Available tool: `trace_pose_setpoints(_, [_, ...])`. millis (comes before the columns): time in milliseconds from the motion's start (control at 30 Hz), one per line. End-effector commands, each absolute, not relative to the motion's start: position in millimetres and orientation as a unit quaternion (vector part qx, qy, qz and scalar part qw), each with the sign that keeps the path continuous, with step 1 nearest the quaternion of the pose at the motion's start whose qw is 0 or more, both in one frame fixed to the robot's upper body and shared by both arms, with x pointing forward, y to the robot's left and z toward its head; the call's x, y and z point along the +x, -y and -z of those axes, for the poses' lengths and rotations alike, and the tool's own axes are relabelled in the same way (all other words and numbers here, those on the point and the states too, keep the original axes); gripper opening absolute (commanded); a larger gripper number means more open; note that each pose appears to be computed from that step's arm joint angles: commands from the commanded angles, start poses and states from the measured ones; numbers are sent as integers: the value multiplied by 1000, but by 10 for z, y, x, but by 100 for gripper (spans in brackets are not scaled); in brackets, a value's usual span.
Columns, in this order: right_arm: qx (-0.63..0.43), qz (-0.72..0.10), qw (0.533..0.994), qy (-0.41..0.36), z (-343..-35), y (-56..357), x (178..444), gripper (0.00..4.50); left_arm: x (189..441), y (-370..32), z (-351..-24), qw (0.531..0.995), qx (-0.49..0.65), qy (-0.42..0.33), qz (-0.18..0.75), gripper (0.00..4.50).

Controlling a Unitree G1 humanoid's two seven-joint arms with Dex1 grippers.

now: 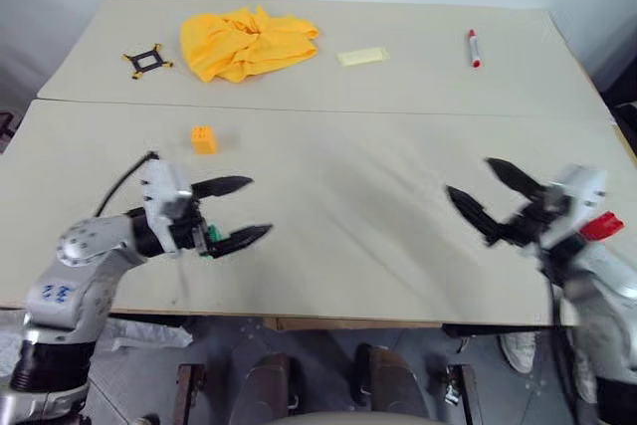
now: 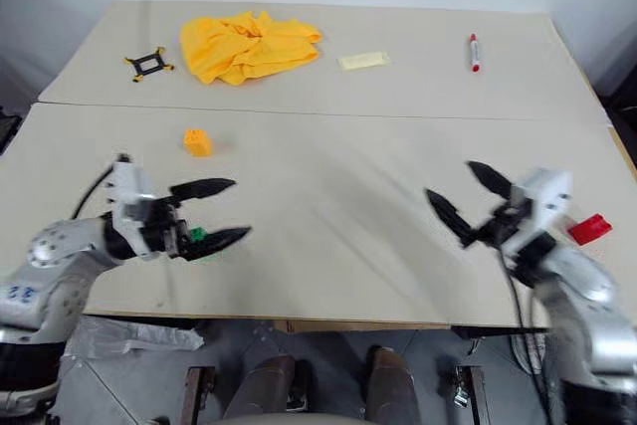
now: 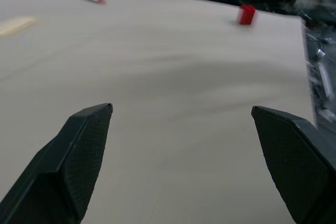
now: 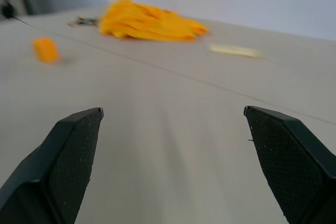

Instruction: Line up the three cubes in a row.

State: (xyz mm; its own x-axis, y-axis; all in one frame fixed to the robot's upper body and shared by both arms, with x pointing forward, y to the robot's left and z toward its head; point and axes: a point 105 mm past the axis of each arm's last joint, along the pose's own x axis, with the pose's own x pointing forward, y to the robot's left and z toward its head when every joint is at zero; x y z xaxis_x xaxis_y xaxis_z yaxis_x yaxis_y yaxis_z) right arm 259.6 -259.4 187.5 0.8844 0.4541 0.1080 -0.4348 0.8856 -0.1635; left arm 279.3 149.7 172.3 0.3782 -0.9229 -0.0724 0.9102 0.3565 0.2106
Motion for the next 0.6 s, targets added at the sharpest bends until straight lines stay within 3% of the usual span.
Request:
trace_pose_setpoints(33, [-111, -160, 978, 76, -2065, 3036, 2291, 450, 2815, -1408, -1670, 801, 139, 36, 582, 450])
trace_pose_setpoints(233, [-145, 8, 989, -23, -1802, 3863, 1438, 450, 2883, -1261, -1594, 783, 125, 39, 608, 450])
trace_pose_setpoints(400, [-138, 58, 987, -63, -1716, 4125, 1036, 450, 2891, -1197, -1628, 776, 122, 49, 617, 450])
trace_pose_setpoints(467, [-128, 64, 987, -71, -1700, 4179, 1023, 450, 2900, -1184, -1620, 775, 119, 50, 618, 450])
trace_pose_setpoints(600, [-140, 27, 986, -84, -1784, 4162, 1265, 450, 2899, -1158, -1621, 775, 111, 52, 619, 450])
